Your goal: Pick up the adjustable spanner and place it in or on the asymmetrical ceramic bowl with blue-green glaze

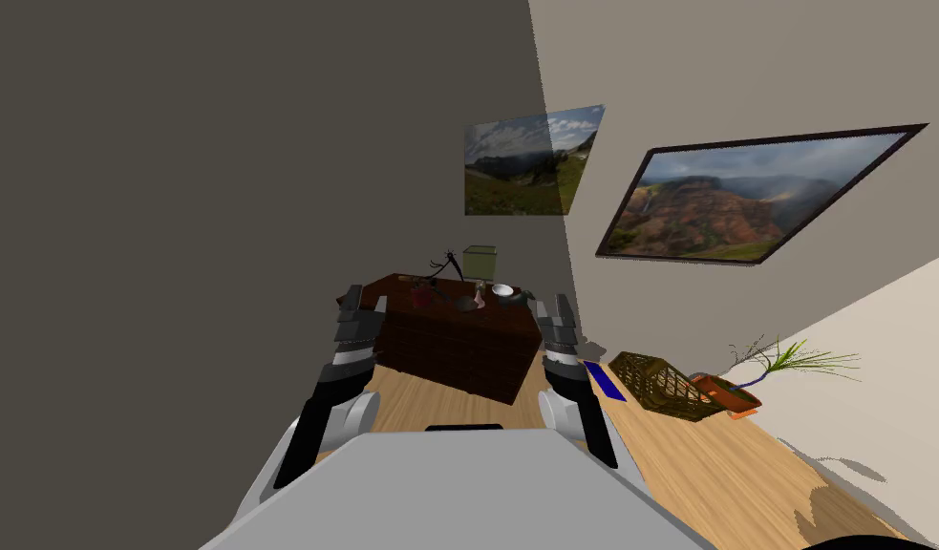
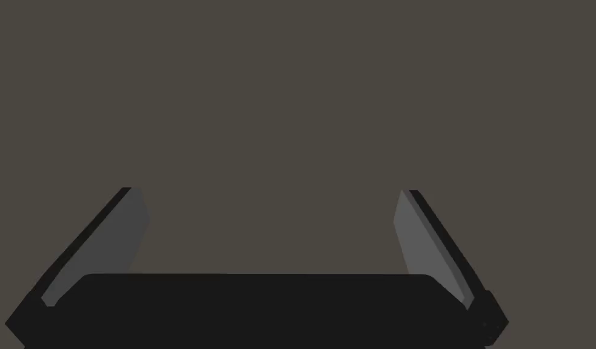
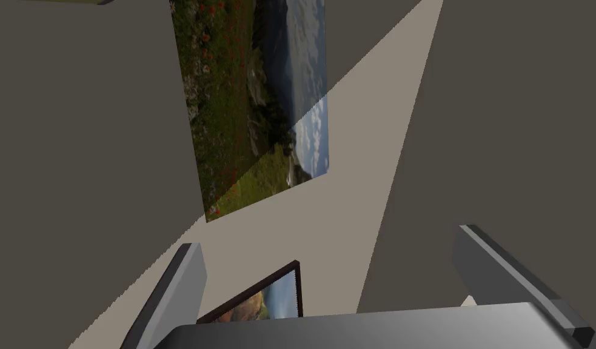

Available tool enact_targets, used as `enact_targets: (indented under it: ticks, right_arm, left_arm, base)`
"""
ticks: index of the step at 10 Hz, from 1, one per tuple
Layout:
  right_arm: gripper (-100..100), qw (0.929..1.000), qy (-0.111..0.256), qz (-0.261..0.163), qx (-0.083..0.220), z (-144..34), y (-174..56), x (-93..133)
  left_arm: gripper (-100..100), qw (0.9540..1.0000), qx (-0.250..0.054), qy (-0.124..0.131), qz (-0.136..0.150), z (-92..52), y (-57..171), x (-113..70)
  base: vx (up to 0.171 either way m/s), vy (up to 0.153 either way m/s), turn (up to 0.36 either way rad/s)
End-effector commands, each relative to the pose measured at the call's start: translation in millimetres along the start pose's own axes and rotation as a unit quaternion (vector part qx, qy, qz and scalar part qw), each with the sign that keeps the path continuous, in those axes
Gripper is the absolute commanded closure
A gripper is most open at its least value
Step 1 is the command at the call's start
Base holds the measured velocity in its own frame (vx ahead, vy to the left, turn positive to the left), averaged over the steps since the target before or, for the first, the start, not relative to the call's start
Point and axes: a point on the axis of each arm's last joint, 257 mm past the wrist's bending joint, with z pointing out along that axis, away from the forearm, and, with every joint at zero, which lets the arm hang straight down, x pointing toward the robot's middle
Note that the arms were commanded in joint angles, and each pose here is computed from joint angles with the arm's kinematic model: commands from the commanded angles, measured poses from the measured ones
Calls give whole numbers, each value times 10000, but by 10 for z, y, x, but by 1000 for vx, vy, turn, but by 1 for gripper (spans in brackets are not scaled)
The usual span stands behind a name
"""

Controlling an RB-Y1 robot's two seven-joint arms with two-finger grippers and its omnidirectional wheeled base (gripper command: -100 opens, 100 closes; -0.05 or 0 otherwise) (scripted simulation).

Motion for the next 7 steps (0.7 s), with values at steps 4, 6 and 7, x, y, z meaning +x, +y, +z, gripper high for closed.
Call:
enact_targets:
  ticks: [4,6,7]
  right_arm:
    - [-100,9973,573,155,-442,-20,347,280]
    - [-100,9942,872,239,-586,-70,447,430]
    - [-100,9921,1045,273,-635,-108,476,512]
  left_arm:
    - [0,10000,0,0,0,0,0,0]
    - [0,10000,0,0,0,0,0,0]
    - [0,10000,0,0,-1,0,0,0]
  base:
    - [-62,23,-115]
    - [-41,45,-87]
    - [-39,60,-75]
